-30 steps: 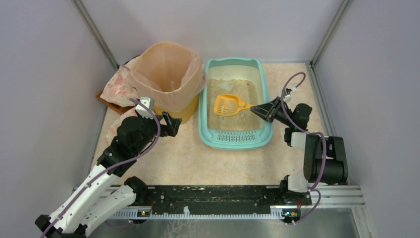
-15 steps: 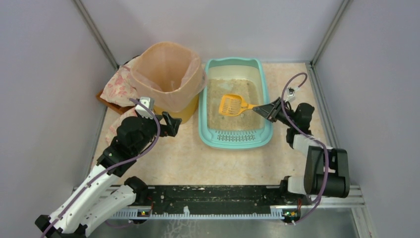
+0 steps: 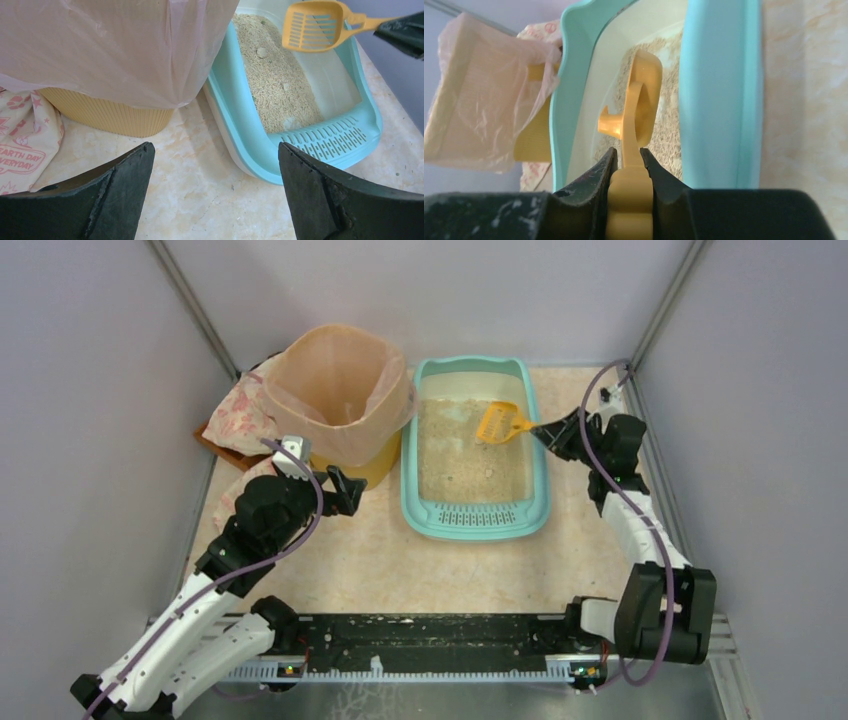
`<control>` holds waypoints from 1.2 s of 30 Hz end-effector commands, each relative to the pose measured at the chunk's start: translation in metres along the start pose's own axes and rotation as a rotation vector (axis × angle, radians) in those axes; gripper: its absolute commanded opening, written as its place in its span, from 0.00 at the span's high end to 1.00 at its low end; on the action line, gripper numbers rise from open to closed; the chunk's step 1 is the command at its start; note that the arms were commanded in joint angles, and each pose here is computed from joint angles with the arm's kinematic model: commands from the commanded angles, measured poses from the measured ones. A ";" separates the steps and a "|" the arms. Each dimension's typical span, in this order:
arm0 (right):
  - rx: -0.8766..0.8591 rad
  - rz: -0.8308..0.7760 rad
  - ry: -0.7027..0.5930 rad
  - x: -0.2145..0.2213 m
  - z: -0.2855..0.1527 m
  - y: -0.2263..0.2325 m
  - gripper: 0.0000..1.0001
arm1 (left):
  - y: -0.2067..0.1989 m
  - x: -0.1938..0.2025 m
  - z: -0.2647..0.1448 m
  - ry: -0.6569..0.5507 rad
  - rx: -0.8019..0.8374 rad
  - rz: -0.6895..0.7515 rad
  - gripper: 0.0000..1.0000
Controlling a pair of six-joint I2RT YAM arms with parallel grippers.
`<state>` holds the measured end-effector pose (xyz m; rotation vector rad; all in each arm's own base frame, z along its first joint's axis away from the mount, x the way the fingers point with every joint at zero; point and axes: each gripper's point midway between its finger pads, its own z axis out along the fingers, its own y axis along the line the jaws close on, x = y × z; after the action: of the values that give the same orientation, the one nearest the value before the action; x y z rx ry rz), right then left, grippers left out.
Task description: Clean the litter box
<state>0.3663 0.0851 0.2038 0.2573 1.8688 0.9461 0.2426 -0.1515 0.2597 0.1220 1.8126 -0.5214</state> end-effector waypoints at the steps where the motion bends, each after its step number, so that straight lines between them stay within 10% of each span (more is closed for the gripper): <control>1: 0.185 -0.066 -0.051 -0.035 0.006 0.002 1.00 | -0.001 -0.011 -0.004 -0.036 0.007 0.006 0.01; 36: 0.380 -0.122 0.288 0.012 0.111 -0.030 1.00 | 0.012 -0.018 -0.012 -0.065 -0.061 0.014 0.01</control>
<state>0.4535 0.1123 0.1570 0.2601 2.2991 0.4951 0.2414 -0.1404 0.2681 0.0821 1.7791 -0.4924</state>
